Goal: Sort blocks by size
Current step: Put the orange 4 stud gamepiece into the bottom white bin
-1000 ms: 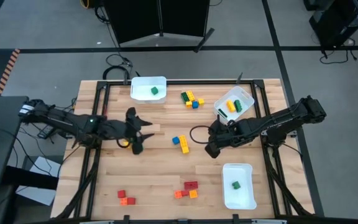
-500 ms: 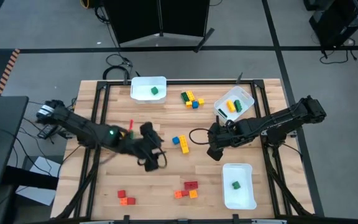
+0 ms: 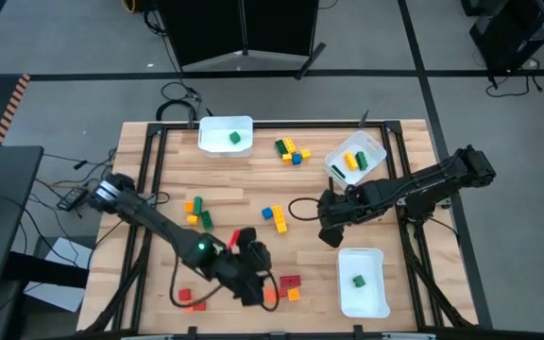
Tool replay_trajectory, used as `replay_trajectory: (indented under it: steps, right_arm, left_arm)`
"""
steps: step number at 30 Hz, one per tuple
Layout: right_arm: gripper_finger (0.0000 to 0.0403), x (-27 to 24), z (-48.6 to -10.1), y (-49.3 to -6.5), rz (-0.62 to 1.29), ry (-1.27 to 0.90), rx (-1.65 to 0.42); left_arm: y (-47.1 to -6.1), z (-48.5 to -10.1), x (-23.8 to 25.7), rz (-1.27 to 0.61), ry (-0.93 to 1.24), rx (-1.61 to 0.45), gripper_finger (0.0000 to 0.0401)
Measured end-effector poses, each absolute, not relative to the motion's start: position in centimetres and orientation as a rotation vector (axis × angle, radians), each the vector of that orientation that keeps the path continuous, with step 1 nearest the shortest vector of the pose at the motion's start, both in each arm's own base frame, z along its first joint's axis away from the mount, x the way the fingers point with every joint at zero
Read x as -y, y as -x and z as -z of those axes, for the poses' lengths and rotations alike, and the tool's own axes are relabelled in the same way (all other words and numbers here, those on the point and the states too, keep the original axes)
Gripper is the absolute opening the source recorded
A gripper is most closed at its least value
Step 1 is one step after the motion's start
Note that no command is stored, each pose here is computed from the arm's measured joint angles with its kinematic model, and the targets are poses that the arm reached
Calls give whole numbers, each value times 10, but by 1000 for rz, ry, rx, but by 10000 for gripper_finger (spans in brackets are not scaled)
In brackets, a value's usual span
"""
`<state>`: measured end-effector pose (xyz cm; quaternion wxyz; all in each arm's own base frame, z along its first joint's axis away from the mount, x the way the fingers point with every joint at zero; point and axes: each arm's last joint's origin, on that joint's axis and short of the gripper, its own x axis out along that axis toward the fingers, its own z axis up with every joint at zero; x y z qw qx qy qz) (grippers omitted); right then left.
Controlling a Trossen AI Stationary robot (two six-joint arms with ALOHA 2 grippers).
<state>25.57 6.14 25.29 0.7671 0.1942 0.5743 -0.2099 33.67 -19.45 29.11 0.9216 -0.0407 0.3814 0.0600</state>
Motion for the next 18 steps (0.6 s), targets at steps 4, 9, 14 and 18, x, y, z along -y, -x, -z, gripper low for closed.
replay_trajectory:
  steps: [4,9,14,18]
  right_arm:
    - [238,-61,-252,-253,456,-406,-1274]
    - [238,-61,-252,-253,442,-405,-1281]
    - [236,-62,-252,-253,383,-368,-1305]
    - [236,-63,-252,-252,354,-351,-1325]
  left_arm:
    - [-345,-281,213,7,154,-805,224]
    - [-349,-277,220,110,180,-822,224]
    - [-352,-275,213,59,209,-828,238]
    - [-355,-275,206,27,235,-836,273]
